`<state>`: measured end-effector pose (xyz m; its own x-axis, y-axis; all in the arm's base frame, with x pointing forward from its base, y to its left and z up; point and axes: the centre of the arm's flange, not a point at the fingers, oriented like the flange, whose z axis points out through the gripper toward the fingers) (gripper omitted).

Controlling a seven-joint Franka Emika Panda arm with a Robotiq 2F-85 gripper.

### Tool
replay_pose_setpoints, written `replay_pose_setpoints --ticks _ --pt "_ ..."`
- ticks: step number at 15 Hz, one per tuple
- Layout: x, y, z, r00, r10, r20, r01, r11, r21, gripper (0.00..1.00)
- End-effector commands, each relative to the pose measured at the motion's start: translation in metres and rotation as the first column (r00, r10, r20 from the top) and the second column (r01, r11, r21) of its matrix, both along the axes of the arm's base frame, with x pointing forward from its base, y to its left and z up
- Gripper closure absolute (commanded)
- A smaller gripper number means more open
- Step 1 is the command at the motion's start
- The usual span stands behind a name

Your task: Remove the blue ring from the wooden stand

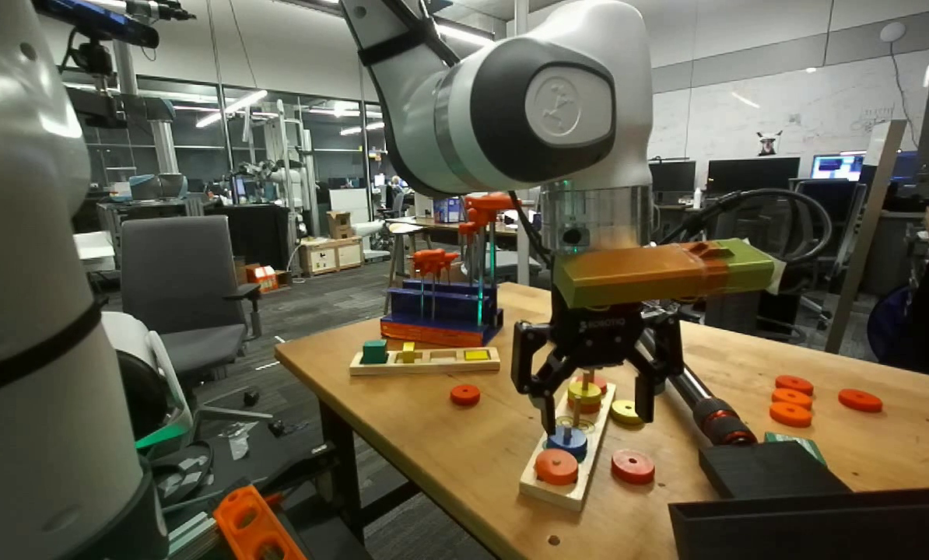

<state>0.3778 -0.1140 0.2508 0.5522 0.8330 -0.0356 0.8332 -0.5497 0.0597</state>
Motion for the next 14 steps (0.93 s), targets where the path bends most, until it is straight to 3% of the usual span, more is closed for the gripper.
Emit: replay_pose_setpoints --ticks 1,14 --pt "-0.053 0.018 -0.006 0.998 -0.05 0.035 0.049 0.999 0.007 0.0" --pt "-0.055 0.012 -0.024 0.986 -0.158 0.045 0.155 0.986 0.067 0.0"
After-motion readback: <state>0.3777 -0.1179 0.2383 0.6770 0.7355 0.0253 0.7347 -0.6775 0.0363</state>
